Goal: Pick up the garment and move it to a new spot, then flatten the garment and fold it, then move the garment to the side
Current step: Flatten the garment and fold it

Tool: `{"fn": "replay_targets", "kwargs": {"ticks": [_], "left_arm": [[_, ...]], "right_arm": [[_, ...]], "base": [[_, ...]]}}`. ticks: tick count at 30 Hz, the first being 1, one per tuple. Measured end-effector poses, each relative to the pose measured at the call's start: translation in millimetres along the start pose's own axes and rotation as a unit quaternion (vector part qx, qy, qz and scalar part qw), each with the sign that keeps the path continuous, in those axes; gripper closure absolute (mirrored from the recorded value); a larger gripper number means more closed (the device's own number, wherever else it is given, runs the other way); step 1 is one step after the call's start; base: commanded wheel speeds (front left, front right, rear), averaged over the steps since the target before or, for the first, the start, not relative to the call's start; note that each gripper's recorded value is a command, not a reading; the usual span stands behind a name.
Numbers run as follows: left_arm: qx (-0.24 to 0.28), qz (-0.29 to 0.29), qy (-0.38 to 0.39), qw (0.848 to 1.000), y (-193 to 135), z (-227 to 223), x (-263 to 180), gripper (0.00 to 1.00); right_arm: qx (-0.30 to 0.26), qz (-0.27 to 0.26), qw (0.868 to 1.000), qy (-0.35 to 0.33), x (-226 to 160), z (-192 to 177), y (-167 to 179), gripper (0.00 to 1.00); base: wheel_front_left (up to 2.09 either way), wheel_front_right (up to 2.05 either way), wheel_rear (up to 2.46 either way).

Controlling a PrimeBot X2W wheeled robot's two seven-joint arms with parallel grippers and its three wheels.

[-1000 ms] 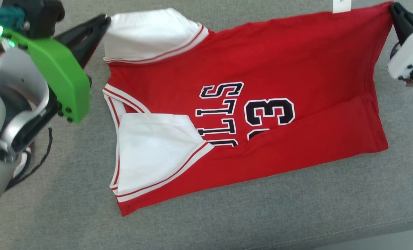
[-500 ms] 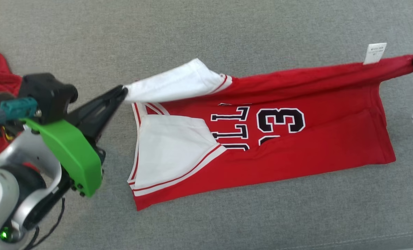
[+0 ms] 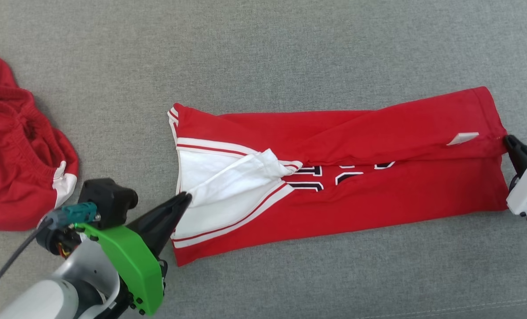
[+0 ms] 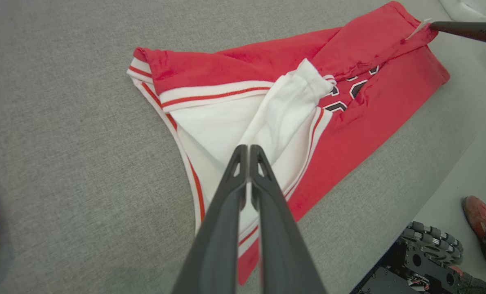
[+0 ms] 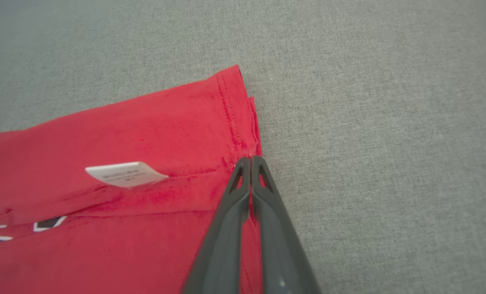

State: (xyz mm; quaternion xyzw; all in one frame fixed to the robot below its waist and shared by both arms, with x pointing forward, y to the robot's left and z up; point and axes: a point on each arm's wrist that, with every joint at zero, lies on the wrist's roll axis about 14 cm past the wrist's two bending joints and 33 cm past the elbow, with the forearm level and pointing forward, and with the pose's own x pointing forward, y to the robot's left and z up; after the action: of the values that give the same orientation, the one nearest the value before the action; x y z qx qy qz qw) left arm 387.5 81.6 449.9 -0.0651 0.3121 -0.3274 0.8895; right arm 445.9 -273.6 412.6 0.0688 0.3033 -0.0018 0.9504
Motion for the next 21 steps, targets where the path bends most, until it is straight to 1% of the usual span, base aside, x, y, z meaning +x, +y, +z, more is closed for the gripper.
{"fn": "replay_targets", "kwargs": {"ticks": [5,6,7,8,9,11,13,16,19,21], "left_arm": [[-0.026,0.012,0.006,1.000,3,-19,3,1.00],[-0.030,0.014,0.006,0.999,3,-22,4,0.97],[-0.034,0.017,0.003,0.999,4,-23,4,0.77],[-0.037,0.021,-0.001,0.999,5,-24,4,0.51],[-0.040,0.026,-0.007,0.999,5,-24,4,0.00],[-0.043,0.039,-0.034,0.998,7,-18,4,0.00],[-0.037,0.064,-0.069,0.995,12,-11,3,0.00],[-0.035,0.089,-0.127,0.987,10,-1,4,0.00],[-0.053,0.113,-0.178,0.976,5,2,5,0.00],[-0.039,0.144,-0.213,0.966,9,2,1,0.00]], "right_arm": [[0.013,0.000,1.000,0.019,1,-17,-2,1.00],[0.015,0.001,1.000,0.020,1,-18,-1,0.95],[0.018,0.002,1.000,0.020,0,-20,-1,0.35],[0.020,0.002,1.000,0.018,0,-20,-1,0.00],[0.023,0.003,1.000,0.009,-1,-17,0,0.00],[0.028,0.007,0.999,-0.022,-3,-6,1,0.00],[0.026,0.016,0.997,-0.078,-10,13,6,0.00],[0.011,0.032,0.985,-0.169,-24,40,16,0.00],[0.015,0.041,0.976,-0.213,-34,37,22,0.00],[0.014,0.047,0.971,-0.233,-39,31,27,0.00]], "base": [[0.00,0.00,0.00],[0.00,0.00,0.00],[0.00,0.00,0.00],[0.00,0.00,0.00],[0.00,0.00,0.00],[0.00,0.00,0.00],[0.00,0.00,0.00],[0.00,0.00,0.00],[0.00,0.00,0.00],[0.00,0.00,0.00]]}}
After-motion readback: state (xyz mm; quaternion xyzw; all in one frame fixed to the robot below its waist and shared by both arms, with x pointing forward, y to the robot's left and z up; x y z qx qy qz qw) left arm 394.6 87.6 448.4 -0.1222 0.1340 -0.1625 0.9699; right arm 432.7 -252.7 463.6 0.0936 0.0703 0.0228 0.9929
